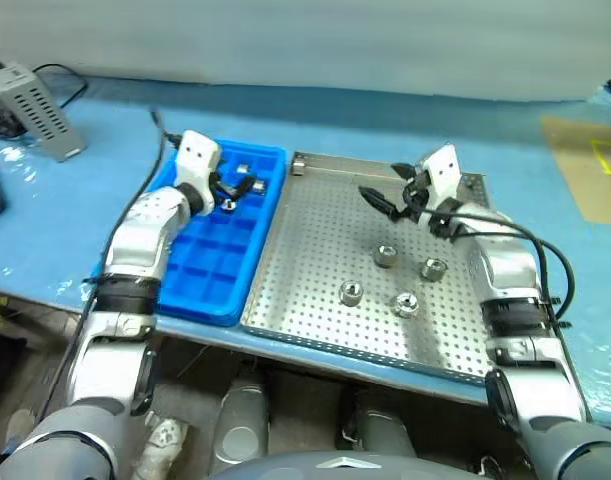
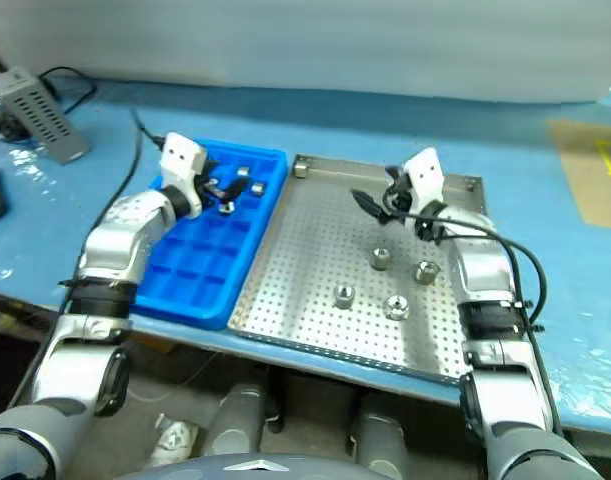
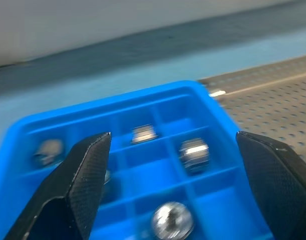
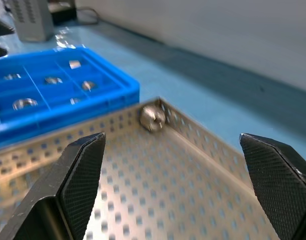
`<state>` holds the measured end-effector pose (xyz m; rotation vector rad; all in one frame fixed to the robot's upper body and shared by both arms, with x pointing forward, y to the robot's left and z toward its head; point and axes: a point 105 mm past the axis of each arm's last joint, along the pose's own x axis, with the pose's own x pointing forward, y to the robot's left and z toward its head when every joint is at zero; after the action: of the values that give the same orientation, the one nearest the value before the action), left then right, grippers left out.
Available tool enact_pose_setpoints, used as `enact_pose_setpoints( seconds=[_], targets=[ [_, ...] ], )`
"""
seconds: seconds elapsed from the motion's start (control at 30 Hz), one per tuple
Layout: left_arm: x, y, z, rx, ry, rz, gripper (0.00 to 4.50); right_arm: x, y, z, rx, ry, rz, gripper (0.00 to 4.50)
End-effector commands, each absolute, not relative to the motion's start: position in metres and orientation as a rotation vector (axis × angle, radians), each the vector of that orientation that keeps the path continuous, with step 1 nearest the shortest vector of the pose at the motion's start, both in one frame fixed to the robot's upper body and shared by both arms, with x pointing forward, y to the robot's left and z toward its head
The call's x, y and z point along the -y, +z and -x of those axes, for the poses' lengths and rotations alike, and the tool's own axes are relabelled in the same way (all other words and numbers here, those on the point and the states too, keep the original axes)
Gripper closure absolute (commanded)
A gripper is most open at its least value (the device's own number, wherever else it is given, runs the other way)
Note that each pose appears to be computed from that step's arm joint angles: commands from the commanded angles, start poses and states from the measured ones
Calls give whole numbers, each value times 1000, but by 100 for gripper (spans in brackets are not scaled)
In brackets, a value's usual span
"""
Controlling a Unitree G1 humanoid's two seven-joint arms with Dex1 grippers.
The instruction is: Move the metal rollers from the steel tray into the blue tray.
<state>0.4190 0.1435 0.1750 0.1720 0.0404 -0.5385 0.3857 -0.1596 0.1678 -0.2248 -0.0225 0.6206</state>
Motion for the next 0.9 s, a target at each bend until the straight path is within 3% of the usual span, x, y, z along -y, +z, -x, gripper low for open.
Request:
enact_pose_setpoints(
  seconds=[0.03,0.37,0.9],
  targets=[
    [-116,187,-431,1,-621,-209,26,164,173,-369,37,584,270,0],
    [-77,195,-450,20,-704,-307,26,177,152,-344,-32,482,229,0],
    [-85,213,-459,34,-638,-382,26,173,144,-339,-49,498,234,0]
  ],
)
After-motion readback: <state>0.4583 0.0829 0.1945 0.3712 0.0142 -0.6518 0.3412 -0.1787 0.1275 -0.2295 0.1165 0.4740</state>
